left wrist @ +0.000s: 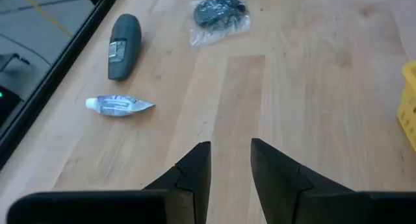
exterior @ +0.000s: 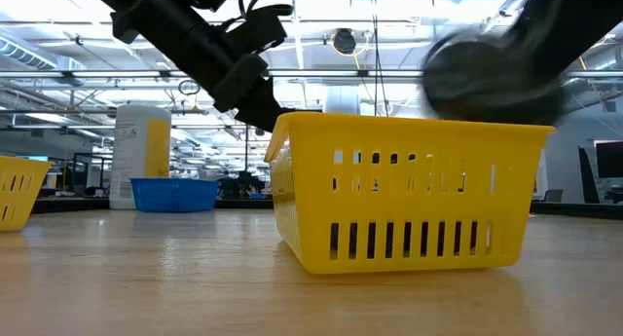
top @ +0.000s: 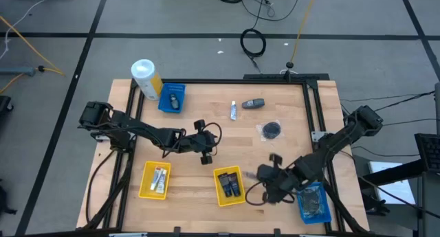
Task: Pick & Place Travel size toiletries
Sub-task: Put the black hairbrush into the bottom blue bin
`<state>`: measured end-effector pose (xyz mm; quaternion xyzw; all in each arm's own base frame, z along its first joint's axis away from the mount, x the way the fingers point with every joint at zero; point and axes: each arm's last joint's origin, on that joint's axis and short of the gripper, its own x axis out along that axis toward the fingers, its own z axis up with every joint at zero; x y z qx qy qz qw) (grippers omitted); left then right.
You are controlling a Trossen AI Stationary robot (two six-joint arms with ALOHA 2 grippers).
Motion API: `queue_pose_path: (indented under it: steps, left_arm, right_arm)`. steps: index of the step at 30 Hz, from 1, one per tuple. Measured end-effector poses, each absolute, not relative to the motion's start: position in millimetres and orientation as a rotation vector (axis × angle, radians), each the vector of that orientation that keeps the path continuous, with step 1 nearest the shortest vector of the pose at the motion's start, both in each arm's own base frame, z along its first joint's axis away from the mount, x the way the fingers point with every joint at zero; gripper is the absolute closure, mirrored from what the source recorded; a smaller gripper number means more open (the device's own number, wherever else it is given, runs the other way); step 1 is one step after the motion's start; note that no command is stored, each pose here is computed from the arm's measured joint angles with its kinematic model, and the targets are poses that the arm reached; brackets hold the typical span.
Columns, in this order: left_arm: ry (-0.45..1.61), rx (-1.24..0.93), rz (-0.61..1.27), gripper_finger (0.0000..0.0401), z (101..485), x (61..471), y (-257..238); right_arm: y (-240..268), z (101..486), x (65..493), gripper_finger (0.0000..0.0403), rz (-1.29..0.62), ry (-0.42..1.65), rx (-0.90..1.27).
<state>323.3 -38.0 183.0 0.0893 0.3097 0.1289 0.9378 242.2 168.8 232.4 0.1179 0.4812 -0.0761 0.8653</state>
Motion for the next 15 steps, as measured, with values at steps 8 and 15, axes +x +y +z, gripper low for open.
queue_pose_path:
  steps: [8,15]
  left_arm:
    - [0.623,0.253,0.237,0.029,183.0,325.1,-40.7]
    - [0.53,0.346,0.213,0.029,192.0,331.1,-39.9]
  right_arm:
    - [203.8,270.1,208.9,0.0383,-0.297,1.458,0.936]
    - [230.3,274.8,154.9,0.0383,-0.778,1.842,1.178]
